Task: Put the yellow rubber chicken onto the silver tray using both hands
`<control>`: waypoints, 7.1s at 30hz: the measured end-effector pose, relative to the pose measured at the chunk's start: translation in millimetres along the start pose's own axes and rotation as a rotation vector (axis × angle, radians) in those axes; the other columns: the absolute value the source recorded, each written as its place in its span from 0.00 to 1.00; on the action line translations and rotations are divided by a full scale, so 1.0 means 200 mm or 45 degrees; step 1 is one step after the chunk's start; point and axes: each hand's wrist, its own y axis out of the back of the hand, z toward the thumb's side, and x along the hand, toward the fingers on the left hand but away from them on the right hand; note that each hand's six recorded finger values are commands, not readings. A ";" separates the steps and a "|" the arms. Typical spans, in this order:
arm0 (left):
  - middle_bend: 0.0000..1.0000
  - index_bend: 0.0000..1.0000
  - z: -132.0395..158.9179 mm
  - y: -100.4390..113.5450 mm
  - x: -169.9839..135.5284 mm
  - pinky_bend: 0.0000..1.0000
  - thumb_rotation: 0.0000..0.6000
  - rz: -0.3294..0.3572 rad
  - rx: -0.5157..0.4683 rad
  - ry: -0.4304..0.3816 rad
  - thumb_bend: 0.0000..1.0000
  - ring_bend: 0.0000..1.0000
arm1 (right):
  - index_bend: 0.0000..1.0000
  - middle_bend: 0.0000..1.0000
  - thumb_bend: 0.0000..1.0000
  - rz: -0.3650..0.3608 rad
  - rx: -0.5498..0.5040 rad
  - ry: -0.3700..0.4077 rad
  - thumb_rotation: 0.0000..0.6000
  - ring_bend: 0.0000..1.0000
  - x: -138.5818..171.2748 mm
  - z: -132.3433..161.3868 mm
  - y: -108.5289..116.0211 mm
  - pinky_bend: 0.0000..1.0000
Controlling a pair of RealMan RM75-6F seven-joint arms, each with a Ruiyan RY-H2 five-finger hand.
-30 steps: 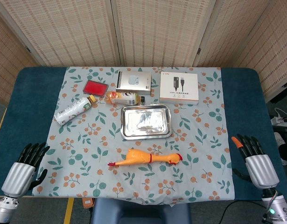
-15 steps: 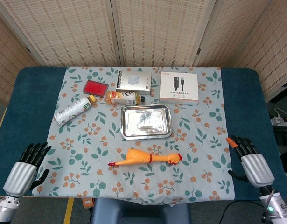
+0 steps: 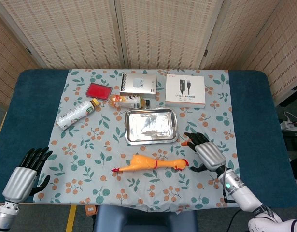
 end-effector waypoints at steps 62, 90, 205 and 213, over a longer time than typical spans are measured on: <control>0.00 0.00 0.01 0.00 0.00 0.07 1.00 -0.074 -0.103 -0.052 0.44 0.00 | 0.97 0.78 0.27 -0.229 -0.044 0.082 1.00 0.87 -0.28 0.42 -0.21 1.00; 0.00 0.00 0.79 -0.19 0.33 0.13 1.00 -0.220 -0.326 -0.447 0.36 0.00 | 0.97 0.79 0.27 -0.312 -0.164 0.102 1.00 0.89 -0.37 0.61 -0.12 1.00; 0.59 0.68 0.85 -0.26 0.77 0.79 1.00 -0.287 -0.678 -0.270 0.68 0.56 | 0.97 0.79 0.27 -0.337 -0.229 0.100 1.00 0.89 -0.45 0.86 -0.07 1.00; 0.79 0.85 0.86 -0.22 0.77 1.00 1.00 -0.096 -0.583 -0.250 0.86 0.79 | 0.97 0.79 0.27 -0.330 -0.237 0.088 1.00 0.89 -0.45 0.83 -0.07 1.00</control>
